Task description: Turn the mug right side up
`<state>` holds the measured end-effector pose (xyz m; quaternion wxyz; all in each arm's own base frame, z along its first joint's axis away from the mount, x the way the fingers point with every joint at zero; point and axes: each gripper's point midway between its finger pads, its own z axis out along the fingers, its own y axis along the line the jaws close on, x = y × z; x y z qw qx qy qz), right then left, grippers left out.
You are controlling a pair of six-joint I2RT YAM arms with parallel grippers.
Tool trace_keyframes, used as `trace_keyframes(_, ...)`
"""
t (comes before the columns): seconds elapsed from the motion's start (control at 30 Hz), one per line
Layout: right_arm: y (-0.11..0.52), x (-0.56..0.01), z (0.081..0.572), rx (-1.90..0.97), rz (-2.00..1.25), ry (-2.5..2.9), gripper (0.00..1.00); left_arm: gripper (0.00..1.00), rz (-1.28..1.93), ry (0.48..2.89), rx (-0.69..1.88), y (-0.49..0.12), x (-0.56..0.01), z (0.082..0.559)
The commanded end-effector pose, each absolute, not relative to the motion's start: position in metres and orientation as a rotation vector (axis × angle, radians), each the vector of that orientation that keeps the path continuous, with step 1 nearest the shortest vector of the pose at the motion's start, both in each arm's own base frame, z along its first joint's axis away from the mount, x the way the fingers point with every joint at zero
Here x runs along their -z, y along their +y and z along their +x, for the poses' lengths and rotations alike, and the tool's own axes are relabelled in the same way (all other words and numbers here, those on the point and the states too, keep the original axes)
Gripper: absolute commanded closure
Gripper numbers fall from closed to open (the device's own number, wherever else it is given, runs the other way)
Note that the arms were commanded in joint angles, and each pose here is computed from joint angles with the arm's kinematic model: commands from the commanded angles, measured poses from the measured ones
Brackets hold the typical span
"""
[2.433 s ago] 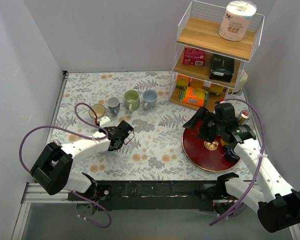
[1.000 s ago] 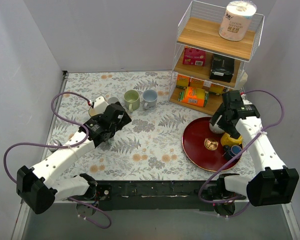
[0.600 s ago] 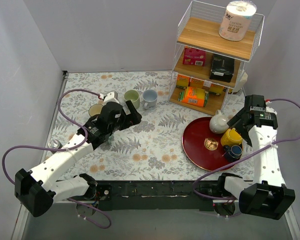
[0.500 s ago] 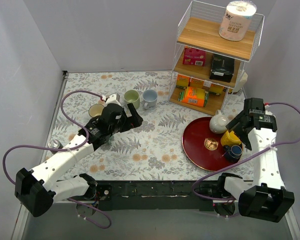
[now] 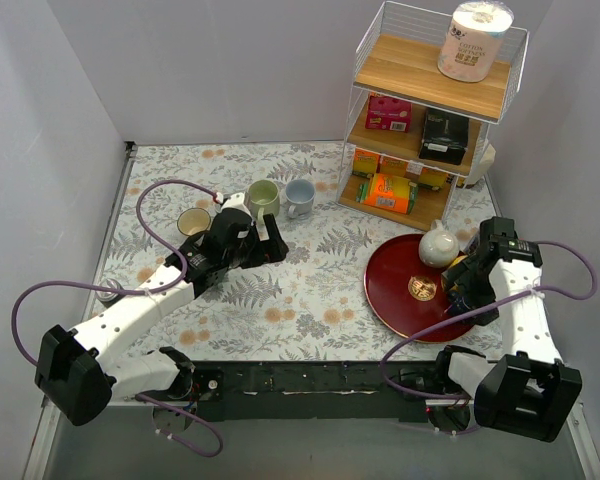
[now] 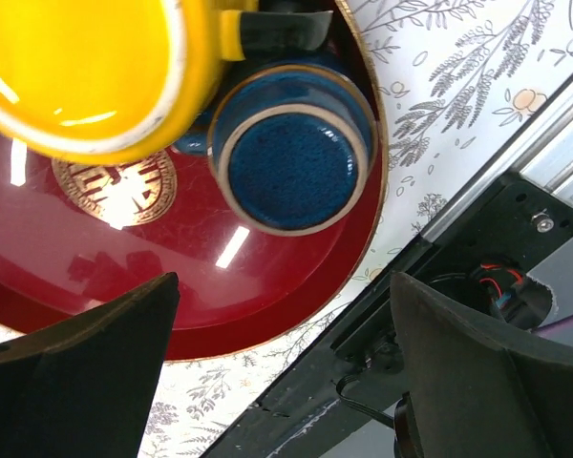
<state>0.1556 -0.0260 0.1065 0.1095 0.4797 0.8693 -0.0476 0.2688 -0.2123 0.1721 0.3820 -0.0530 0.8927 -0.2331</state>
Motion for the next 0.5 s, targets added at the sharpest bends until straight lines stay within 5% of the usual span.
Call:
trace_keyframes(0.0,-0.038,-0.101,0.157,0.194,1.507,2.505,0.03,0.02,-0.116,2.238,0.613,-0.211,-0.187,0.273)
trace_keyframes(0.47,-0.073,-0.087,0.183,0.240,1.436,2.468,0.07,0.02,-0.171,2.207,0.594,-0.203,-0.201,0.283)
